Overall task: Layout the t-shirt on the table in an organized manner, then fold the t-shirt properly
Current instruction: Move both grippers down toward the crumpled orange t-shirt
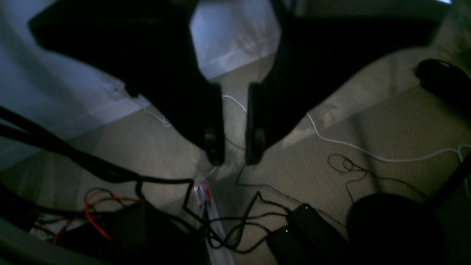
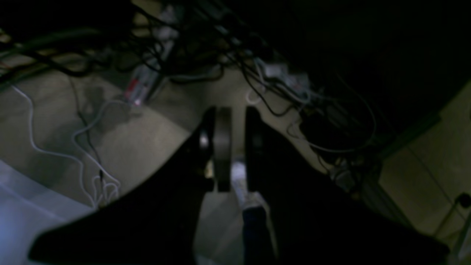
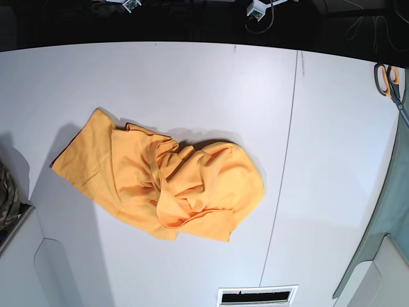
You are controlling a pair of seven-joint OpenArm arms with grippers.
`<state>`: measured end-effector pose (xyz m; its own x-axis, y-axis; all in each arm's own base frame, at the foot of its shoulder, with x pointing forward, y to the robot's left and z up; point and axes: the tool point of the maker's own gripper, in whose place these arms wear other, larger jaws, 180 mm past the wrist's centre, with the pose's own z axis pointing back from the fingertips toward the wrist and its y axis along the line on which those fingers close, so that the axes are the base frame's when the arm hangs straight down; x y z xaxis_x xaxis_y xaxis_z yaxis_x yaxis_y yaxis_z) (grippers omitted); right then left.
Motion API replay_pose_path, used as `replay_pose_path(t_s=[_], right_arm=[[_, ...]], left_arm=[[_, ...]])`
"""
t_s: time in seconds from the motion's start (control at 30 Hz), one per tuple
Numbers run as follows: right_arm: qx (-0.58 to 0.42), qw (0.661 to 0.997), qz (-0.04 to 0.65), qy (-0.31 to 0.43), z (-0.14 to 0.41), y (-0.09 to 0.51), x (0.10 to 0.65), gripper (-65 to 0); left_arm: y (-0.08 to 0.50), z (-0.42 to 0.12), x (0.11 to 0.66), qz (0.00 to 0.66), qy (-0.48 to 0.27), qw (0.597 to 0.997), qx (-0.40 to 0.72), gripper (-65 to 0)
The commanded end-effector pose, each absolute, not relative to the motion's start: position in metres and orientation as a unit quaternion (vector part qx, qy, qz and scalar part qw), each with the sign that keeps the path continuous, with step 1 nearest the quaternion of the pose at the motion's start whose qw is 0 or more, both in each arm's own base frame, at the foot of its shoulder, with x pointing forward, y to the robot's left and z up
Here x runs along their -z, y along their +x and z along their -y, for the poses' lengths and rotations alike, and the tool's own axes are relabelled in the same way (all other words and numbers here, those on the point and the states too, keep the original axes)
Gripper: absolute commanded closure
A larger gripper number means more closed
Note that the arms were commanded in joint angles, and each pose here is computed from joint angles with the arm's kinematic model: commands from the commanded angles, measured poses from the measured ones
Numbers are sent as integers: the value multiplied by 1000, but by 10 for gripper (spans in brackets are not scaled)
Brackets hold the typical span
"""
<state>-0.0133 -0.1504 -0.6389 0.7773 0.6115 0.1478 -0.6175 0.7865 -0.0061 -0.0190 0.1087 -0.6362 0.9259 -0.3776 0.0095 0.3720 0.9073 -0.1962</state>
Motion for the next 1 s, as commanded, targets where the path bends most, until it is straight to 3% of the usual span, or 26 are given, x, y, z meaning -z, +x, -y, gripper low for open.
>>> replay_pose_path(t_s=[0.0,0.37,0.5,0.63,0.97], right_arm=[[-331,941,76,20,155,-16,635,-58],[-331,928,172,15,154,30,563,-58],[-342,915,214,-10,158,60,529,-58],[-348,902,254,-26,154,91,497,-58],[-334,861,383,-18,115,166,421,-60]], left_arm=[[-20,-108,633,-9,-102,977,189,-123],[57,-165,559,169,-38,980,100,-124],[83,-185,515,226,-19,969,94,-175],[107,-200,474,271,-6,959,83,-227],[156,-201,401,357,-12,925,131,-234]])
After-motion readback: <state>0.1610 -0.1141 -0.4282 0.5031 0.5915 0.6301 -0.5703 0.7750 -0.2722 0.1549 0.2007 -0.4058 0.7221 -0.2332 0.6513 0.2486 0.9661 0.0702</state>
